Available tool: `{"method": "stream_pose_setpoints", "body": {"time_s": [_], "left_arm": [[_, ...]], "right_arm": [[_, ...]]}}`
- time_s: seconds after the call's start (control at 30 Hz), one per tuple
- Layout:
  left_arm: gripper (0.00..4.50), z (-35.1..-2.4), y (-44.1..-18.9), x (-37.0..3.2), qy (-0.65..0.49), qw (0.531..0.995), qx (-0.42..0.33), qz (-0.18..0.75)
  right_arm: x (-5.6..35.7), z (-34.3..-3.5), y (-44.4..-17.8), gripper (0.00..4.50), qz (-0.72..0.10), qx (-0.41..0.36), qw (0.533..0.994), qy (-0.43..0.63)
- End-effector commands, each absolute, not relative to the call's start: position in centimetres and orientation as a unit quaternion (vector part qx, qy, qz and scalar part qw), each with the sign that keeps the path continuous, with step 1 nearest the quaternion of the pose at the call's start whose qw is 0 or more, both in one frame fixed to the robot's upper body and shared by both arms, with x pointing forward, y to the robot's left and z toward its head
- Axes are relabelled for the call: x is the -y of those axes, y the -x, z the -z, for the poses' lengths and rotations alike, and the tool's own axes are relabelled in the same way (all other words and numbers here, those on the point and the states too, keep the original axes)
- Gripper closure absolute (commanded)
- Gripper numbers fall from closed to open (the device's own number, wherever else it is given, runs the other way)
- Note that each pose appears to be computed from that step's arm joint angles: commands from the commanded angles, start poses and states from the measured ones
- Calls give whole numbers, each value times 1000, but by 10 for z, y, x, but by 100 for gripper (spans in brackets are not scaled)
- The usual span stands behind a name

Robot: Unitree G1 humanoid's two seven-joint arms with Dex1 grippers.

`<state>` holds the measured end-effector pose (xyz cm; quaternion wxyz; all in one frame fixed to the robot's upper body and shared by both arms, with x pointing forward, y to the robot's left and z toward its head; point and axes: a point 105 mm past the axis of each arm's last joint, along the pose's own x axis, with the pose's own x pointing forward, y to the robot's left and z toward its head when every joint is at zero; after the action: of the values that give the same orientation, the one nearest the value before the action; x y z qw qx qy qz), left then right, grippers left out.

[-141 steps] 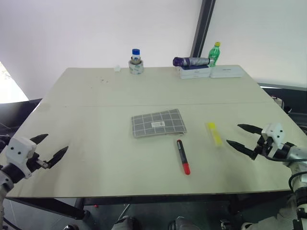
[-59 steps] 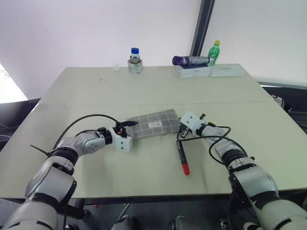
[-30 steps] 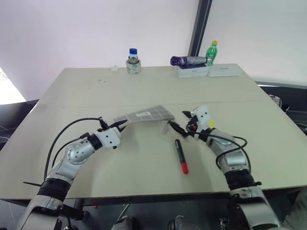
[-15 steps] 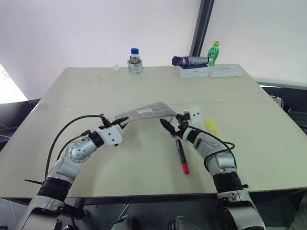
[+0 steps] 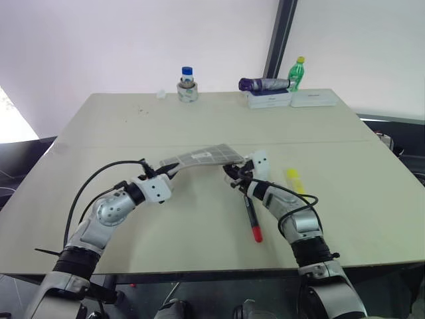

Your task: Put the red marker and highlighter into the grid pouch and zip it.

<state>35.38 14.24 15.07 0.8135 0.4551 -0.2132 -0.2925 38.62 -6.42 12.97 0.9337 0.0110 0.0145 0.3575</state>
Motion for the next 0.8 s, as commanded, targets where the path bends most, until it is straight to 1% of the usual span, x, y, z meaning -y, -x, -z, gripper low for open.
{"method": "stream_pose_setpoints", "body": {"time_s": [0.03, 0.07, 0.13, 0.23, 0.27, 0.47, 0.6, 0.73, 0.8], "left_arm": [[450, -153, -346, -128, -459, 800, 235, 306], [450, -151, -344, -125, -454, 800, 234, 315], [450, -146, -341, -123, -463, 794, 228, 321], [450, -145, -344, -125, -468, 797, 221, 311], [450, -144, -345, -124, -467, 799, 220, 308], [450, -142, -351, -117, -466, 801, 216, 308], [450, -141, -352, -117, -465, 802, 214, 307], [450, -139, -353, -118, -473, 801, 207, 303], [450, -140, -353, -120, -473, 802, 207, 299]], "right_arm": [[39, -152, -375, 446, -399, 33, 916, 33], [35, -155, -374, 446, -397, 37, 917, 18], [28, -157, -371, 446, -412, 42, 910, 30], [11, -149, -353, 446, -479, 51, 870, 108], [3, -147, -346, 446, -500, 53, 856, 117], [-35, -136, -328, 446, -555, 72, 809, 180], [-56, -131, -320, 446, -578, 73, 793, 178], [-58, -127, -320, 446, -584, 81, 784, 197], [-60, -133, -318, 446, -588, 91, 782, 185]]}}
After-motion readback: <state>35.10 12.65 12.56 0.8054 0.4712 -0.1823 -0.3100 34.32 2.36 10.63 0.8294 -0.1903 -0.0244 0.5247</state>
